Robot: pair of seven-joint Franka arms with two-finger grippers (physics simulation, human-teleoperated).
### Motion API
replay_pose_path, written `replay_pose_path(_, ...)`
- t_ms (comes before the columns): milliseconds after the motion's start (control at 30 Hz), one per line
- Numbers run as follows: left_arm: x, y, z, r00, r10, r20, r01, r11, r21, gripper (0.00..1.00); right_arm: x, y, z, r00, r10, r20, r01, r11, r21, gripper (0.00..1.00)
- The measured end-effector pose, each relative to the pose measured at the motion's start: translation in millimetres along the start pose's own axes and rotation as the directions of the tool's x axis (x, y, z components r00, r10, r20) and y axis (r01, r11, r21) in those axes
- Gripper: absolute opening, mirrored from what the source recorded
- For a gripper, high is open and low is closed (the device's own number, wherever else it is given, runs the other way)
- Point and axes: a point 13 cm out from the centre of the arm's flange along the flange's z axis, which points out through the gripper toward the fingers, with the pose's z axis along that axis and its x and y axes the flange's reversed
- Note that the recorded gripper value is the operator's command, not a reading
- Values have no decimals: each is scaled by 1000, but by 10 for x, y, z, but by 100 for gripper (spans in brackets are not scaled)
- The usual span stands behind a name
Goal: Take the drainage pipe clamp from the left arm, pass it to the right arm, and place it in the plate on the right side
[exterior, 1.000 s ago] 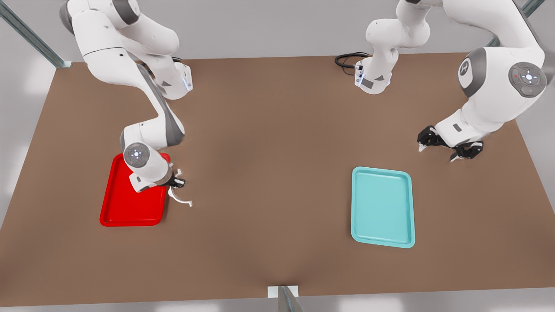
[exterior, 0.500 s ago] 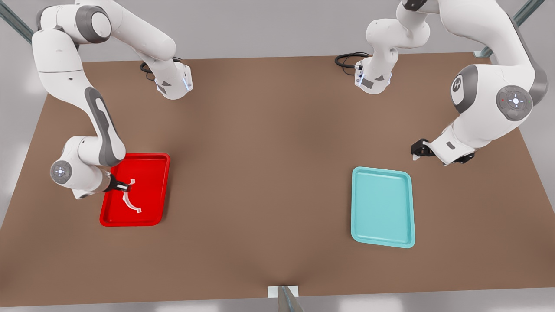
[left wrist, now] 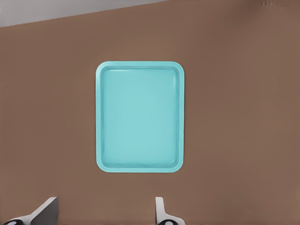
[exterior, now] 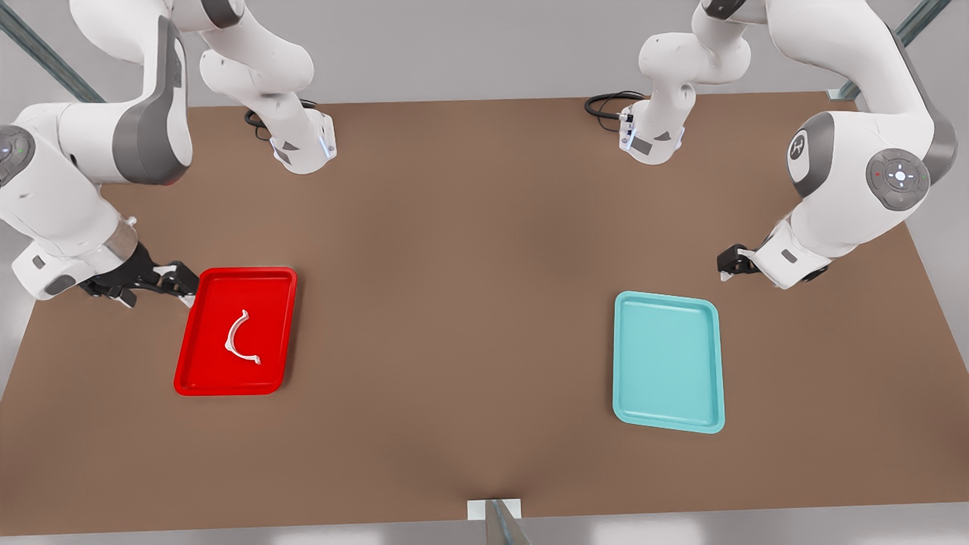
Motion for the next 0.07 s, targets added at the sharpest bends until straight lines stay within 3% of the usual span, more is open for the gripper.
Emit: replay_pose_path(67,0,1,8,1000,-7,-2,7,1000,0,100,92,14,12,999,0,-41,-1,1000,-27,100)
